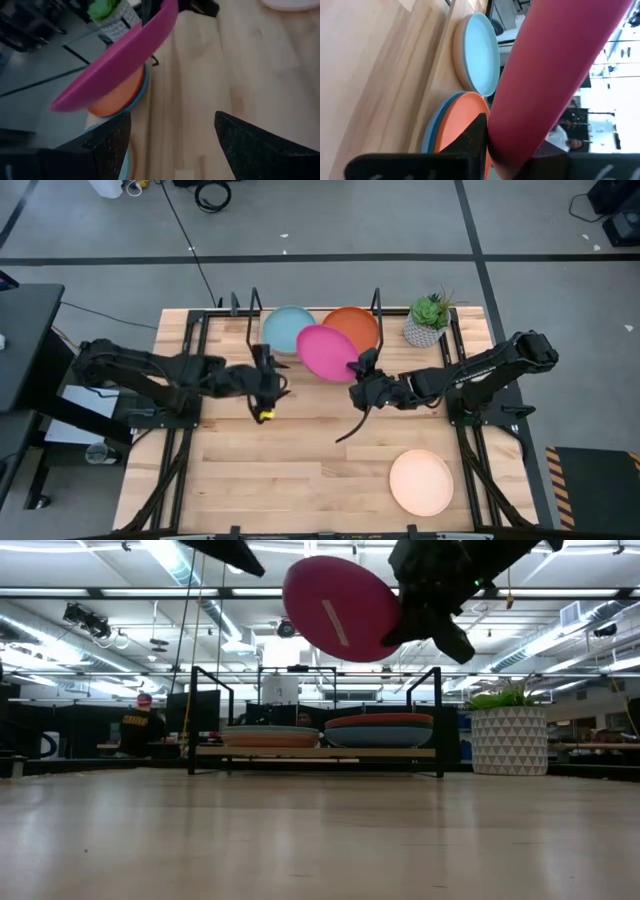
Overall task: Place and stack plates onto a shelf
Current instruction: Stack the pink plate on top of the orange plate on the shelf
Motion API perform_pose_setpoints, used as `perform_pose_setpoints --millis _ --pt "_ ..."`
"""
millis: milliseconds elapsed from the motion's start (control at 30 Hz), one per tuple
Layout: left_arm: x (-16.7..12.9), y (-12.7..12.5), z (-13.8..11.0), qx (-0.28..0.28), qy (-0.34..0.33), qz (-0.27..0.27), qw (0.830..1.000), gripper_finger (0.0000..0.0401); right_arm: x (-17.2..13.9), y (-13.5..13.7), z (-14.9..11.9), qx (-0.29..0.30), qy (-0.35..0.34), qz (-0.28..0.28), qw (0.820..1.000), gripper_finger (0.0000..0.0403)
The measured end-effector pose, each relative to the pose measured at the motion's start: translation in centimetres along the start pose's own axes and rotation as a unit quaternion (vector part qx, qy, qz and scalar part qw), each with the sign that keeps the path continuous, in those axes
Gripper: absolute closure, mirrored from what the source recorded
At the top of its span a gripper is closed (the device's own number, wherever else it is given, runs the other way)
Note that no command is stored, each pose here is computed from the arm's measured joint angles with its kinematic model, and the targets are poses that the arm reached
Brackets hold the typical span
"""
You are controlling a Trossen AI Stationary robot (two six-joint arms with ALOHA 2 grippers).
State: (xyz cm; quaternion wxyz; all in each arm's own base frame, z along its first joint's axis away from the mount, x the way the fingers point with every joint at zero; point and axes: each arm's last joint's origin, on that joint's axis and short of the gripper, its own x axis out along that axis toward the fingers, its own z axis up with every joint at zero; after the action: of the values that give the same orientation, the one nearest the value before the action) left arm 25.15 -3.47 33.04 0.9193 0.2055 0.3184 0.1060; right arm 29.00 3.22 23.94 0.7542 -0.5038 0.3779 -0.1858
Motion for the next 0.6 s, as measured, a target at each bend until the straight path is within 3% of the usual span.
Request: perform_pose_setpoints --millis 100,267,600 --pt "-0.2 -1.3 -1.4 -0.004 -0.009 -0.005 1.0 0.0111 0.1 0.0 -0.1 0.003 -0.008 0.011 1.0 0.0351" --pt "-1.3 -1.9 -3.1 -0.043 -0.085 -0.007 0.995 0.0125 0.6 -0.3 0.1 -0.004 -0.004 0.02 1.0 0.0352" --pt "-1.1 -4.0 -8.2 -0.115 -0.164 -0.022 0.98 0.0148 4.3 0.0 2.6 -0.065 0.07 0.062 0.993 0.0352"
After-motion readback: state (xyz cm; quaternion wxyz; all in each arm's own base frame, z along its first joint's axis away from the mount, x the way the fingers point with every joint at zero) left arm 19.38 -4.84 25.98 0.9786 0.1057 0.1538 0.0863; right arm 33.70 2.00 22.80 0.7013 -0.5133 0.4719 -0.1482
